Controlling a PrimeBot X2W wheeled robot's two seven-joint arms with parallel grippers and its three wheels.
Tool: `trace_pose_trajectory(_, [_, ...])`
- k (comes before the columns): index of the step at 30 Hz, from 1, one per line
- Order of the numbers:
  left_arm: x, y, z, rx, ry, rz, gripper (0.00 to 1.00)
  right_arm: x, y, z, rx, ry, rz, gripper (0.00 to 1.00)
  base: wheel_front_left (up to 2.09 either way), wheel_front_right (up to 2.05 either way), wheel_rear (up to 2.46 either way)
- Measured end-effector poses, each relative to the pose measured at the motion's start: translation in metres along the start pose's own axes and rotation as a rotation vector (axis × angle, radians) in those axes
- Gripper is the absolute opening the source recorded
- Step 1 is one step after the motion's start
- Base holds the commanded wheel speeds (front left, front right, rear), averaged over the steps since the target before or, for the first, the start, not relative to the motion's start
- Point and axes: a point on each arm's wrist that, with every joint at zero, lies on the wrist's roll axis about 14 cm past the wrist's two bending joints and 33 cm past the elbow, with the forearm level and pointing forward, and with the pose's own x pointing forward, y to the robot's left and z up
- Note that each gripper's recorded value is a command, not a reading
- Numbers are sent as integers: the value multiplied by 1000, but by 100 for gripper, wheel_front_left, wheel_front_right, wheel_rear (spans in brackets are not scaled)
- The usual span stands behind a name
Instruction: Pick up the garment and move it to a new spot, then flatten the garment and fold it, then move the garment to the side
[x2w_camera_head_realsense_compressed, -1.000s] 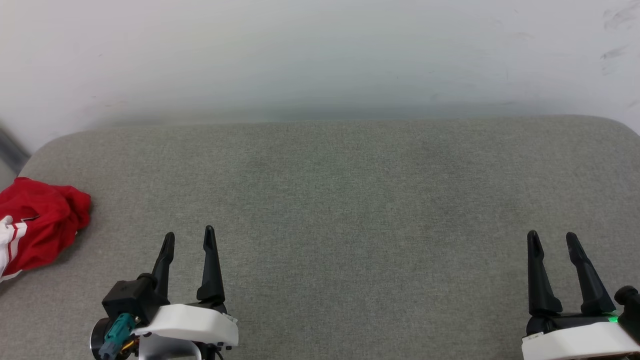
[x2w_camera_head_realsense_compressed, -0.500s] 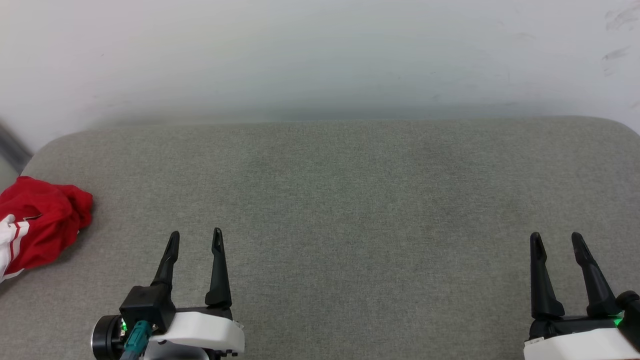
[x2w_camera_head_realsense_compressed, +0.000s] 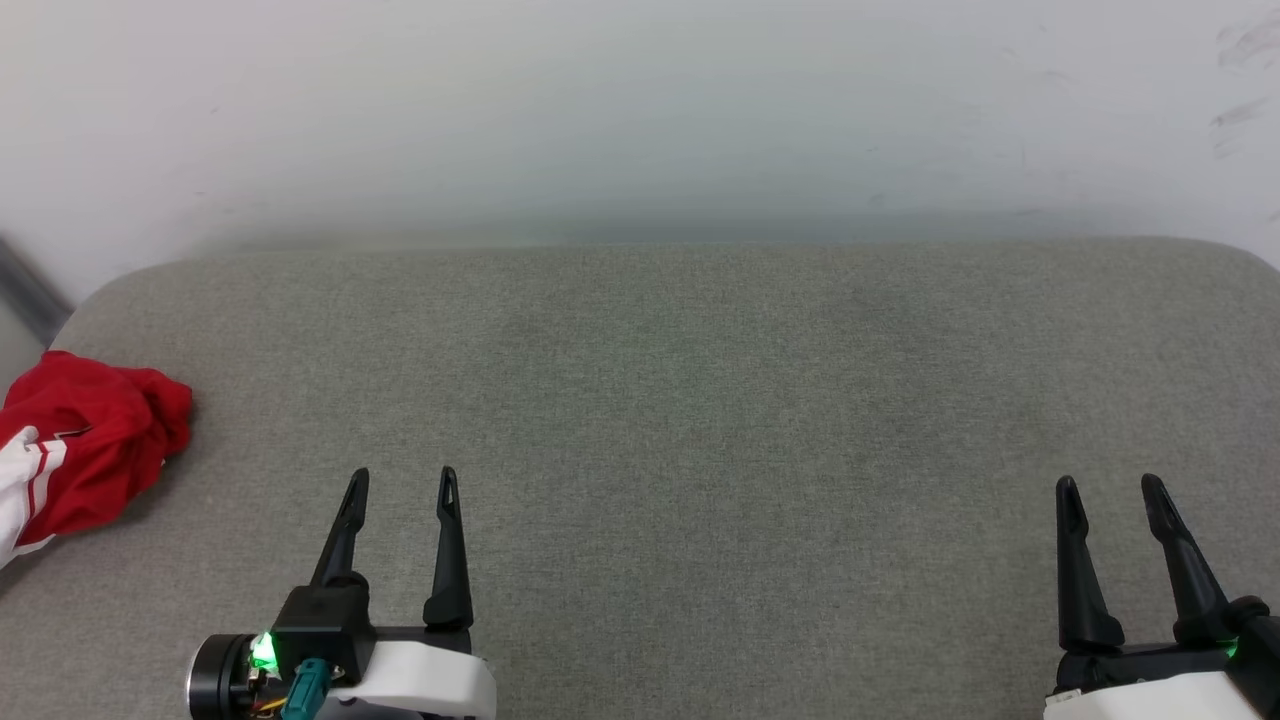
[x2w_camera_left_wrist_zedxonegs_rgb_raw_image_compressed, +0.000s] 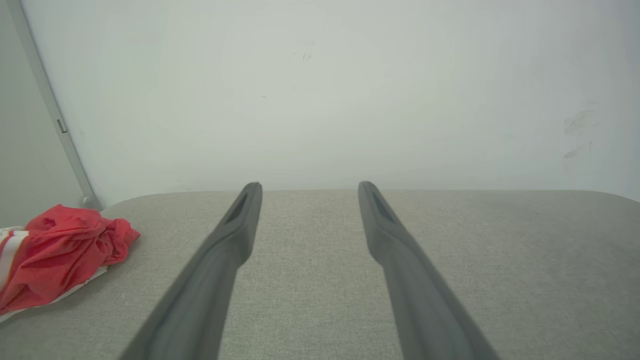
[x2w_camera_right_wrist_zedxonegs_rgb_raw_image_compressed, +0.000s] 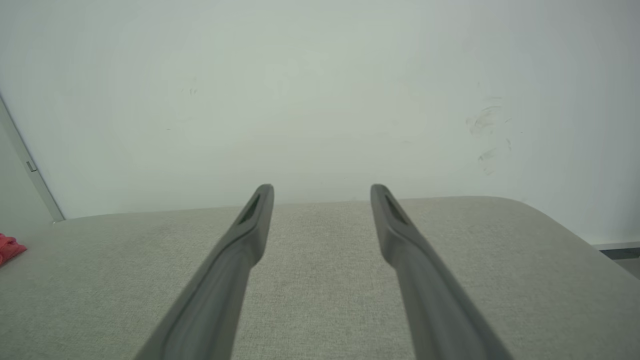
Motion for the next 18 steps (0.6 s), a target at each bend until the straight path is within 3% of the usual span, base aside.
trace_pose_trajectory(18, [-5, 5, -7, 22, 15, -2, 100, -3, 1, -6, 0, 10, 2, 100, 0, 0, 0])
